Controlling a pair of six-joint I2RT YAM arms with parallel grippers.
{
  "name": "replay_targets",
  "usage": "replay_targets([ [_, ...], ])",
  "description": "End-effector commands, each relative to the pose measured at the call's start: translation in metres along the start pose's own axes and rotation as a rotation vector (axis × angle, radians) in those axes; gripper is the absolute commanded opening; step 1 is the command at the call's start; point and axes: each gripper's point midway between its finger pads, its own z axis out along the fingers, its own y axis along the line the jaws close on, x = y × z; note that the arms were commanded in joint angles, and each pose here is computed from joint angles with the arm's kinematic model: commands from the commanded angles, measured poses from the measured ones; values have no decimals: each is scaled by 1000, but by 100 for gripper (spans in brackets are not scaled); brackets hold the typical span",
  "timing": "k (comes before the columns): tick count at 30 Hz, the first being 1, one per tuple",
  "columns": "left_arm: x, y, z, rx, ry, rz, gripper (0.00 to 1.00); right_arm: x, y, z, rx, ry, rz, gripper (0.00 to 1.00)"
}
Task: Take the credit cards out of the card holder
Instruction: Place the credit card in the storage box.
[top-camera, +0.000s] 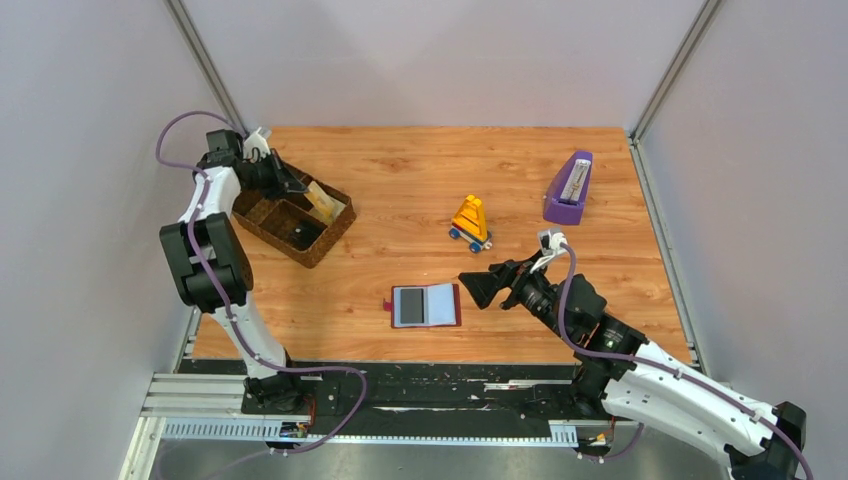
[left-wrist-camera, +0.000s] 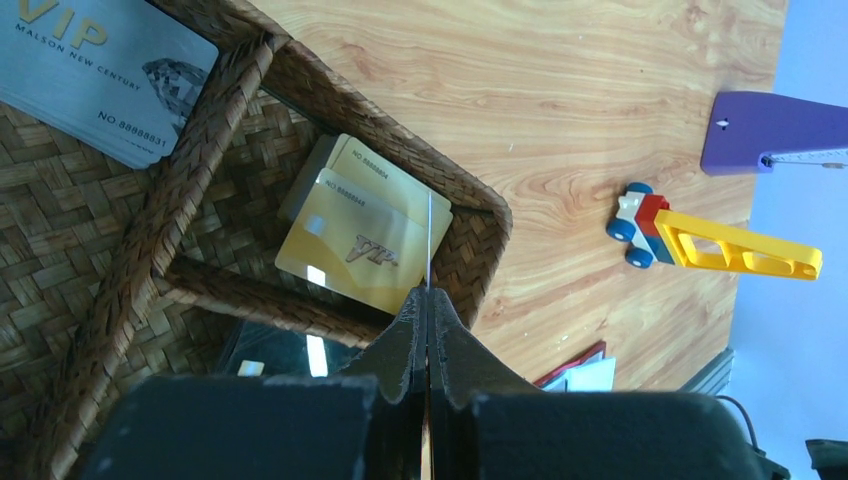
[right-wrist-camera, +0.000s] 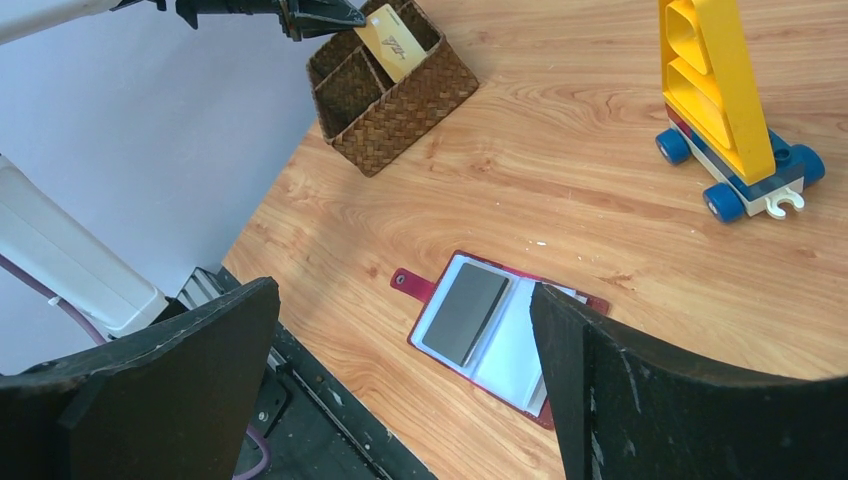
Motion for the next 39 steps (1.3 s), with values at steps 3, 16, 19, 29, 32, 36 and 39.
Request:
replay_targets([
  [3, -21, -1, 8, 30, -59, 32, 0, -28, 17, 1, -40, -73, 3, 100],
  [16, -15, 8, 22, 50, -61, -7, 0, -28, 14, 2, -28, -78, -5, 100],
  [19, -13, 9, 23, 52, -62, -13, 0, -29, 14, 2, -26, -80, -6, 100],
  [29, -1, 12, 33, 64, -47, -55, 3, -28, 13, 3, -28, -77, -12, 100],
  [32, 3, 15, 37, 56, -37, -59, 5, -27, 14, 3, -34, -72, -12, 100],
  [36, 7, 18, 40, 39, -29, -63, 9, -29, 15, 2, -36, -78, -14, 100],
  [39, 8, 19, 43, 33, -21, -62, 12, -30, 14, 2, -32, -83, -15, 100],
])
